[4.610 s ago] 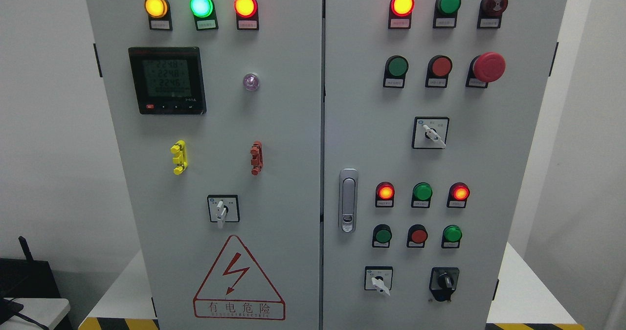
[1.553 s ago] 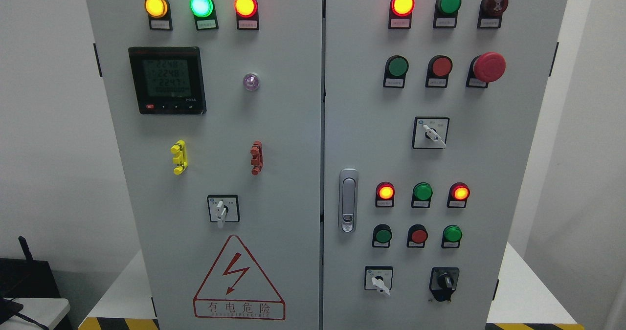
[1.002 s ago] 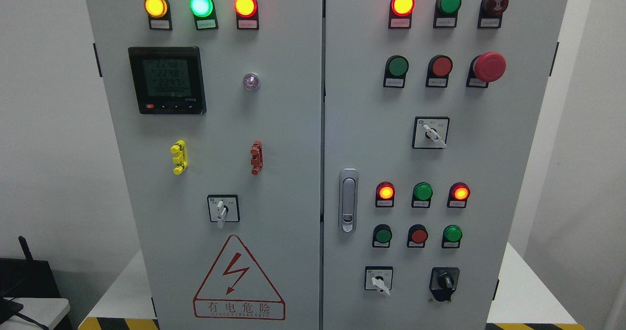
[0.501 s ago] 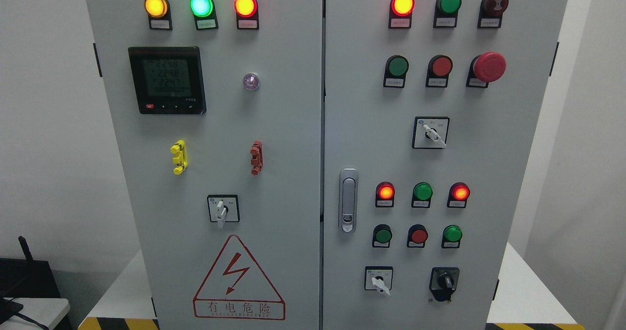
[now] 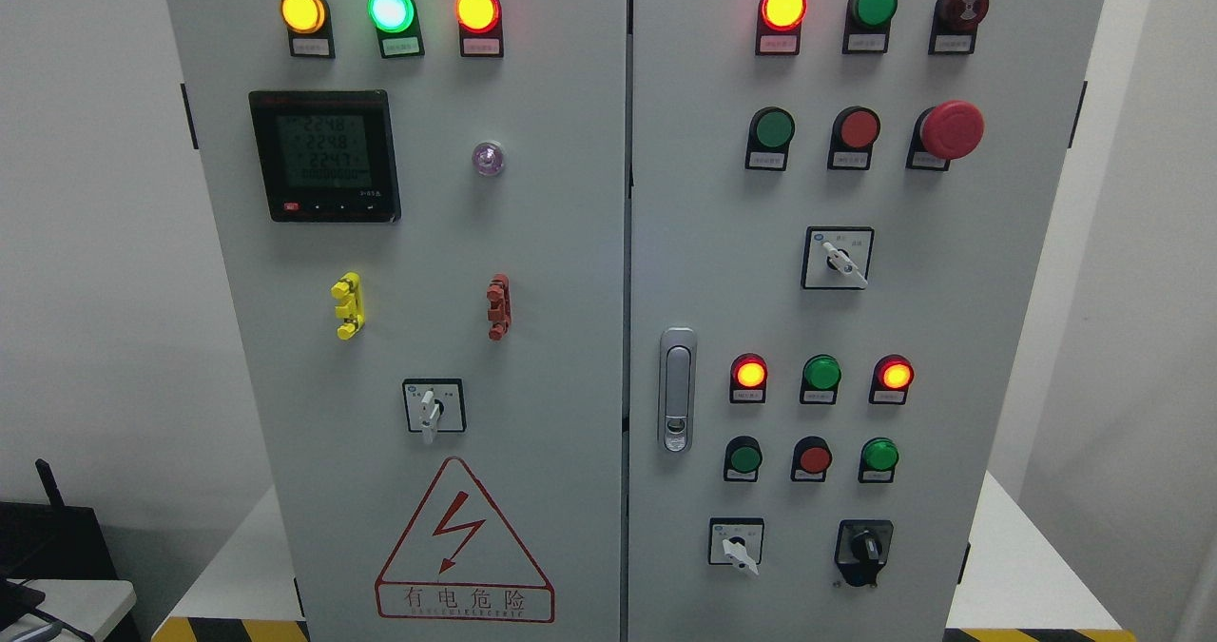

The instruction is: Turn on light switch 1

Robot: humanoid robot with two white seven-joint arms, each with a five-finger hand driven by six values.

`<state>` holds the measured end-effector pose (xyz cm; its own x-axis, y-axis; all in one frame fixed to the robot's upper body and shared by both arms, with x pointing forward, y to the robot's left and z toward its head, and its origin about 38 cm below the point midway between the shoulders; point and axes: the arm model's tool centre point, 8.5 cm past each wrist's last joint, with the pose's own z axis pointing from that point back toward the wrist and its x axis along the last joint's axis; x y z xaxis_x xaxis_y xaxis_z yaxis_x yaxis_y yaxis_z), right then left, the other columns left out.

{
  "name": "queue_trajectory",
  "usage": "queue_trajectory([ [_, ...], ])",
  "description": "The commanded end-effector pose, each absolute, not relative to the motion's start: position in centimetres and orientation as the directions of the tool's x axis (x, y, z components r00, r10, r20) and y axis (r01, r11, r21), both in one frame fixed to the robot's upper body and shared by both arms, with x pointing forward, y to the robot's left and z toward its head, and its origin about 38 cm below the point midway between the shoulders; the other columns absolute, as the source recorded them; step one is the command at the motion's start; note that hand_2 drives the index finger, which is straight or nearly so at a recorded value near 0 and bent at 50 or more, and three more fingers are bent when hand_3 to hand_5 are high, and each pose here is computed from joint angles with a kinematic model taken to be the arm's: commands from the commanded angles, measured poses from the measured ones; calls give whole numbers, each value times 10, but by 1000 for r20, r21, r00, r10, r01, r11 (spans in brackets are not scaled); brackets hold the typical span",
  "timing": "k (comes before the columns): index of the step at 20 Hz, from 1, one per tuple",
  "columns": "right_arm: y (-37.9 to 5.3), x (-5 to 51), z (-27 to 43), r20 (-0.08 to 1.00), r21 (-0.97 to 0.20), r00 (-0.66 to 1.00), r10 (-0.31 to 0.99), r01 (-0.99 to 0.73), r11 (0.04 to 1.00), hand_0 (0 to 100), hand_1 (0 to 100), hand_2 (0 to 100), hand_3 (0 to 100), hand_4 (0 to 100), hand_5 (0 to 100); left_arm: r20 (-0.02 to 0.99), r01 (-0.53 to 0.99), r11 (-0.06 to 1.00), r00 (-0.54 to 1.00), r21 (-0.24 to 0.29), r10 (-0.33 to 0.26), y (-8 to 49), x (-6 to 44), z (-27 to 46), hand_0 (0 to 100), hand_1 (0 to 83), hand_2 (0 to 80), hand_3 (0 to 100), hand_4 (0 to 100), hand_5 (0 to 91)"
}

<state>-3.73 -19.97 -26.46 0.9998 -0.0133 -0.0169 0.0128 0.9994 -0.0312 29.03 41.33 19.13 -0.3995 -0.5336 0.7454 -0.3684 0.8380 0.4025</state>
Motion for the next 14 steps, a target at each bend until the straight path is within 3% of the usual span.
queue_trajectory([
  [1, -199, -37, -265, -17, -29, 1000, -21, 20, 999, 120, 389, 0, 0, 0, 0, 696, -217, 918, -601, 331, -393, 321, 323, 223, 444, 0, 186, 466, 595, 383],
  [6, -199, -37, -265, -15, -29, 1000, -21, 21, 999, 120, 389, 0, 0, 0, 0, 686, -152, 922, -627, 356, -369, 287, 336, 226, 398, 0, 210, 501, 628, 411],
  [10, -199, -37, -265, -17, -29, 1000, -21, 21, 999, 120, 389, 0, 0, 0, 0, 689, -77, 943, -663, 325, -292, 252, 344, 229, 290, 0, 265, 575, 690, 473],
  [14, -199, -37, -265, -17, -29, 1000, -21, 20, 999, 120, 389, 0, 0, 0, 0, 694, -31, 957, -681, 290, -233, 226, 348, 232, 241, 0, 275, 594, 704, 514],
])
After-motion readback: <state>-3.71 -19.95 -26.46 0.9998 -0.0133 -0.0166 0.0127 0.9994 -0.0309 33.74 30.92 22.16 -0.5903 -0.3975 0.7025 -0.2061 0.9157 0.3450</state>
